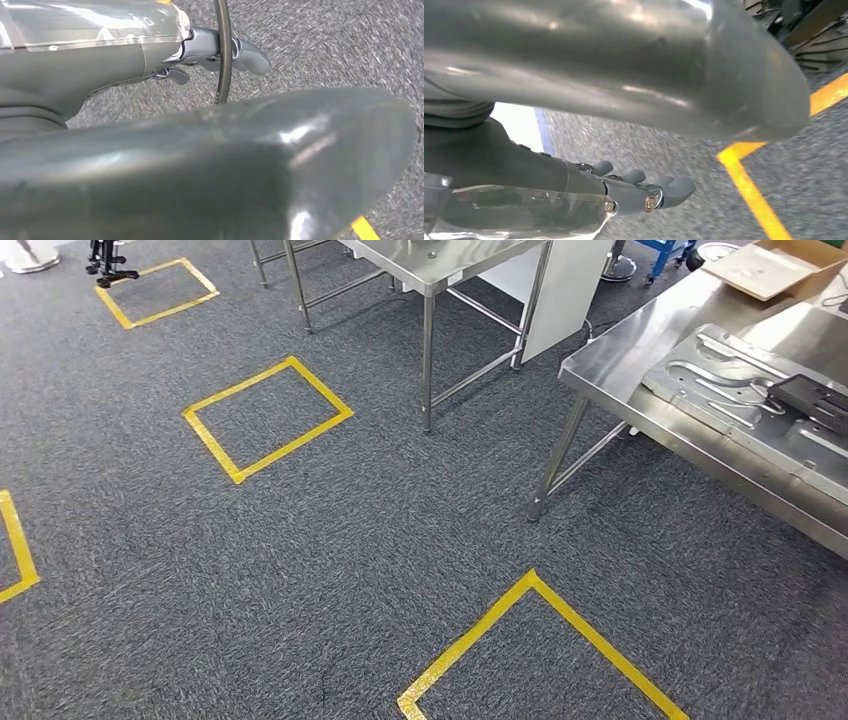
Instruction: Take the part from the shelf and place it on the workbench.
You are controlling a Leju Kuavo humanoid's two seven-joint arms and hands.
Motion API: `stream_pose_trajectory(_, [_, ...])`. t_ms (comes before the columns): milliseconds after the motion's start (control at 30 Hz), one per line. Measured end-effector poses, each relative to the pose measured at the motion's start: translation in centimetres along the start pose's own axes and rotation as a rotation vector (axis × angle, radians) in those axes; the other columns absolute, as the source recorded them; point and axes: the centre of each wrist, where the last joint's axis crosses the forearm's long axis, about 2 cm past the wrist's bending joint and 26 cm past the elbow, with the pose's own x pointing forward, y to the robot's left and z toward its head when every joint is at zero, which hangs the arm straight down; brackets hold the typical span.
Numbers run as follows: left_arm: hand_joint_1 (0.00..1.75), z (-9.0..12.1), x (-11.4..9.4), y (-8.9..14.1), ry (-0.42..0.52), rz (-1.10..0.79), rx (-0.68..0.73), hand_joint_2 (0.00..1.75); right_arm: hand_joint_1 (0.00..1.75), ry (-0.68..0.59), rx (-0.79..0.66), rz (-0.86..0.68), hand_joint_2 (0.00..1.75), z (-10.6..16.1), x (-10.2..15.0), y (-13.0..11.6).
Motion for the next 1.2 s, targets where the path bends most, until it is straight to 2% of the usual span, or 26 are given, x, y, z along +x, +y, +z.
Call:
stream_pose_trajectory(700, [0.00,-0.04,-0.11,0.21,-0.010,-0.013,0.019,0.00,0.00,-0.020,0.002,-0.001,0.00,-0.66,0.66,0.14])
stream_pose_trajectory(1200, [0.00,0.01,-0.19,0.17,-0.008,-0.010,0.011,0.00,0.00,0.005,0.012,-0.009,0.00,-0.61,-0.09,0.29])
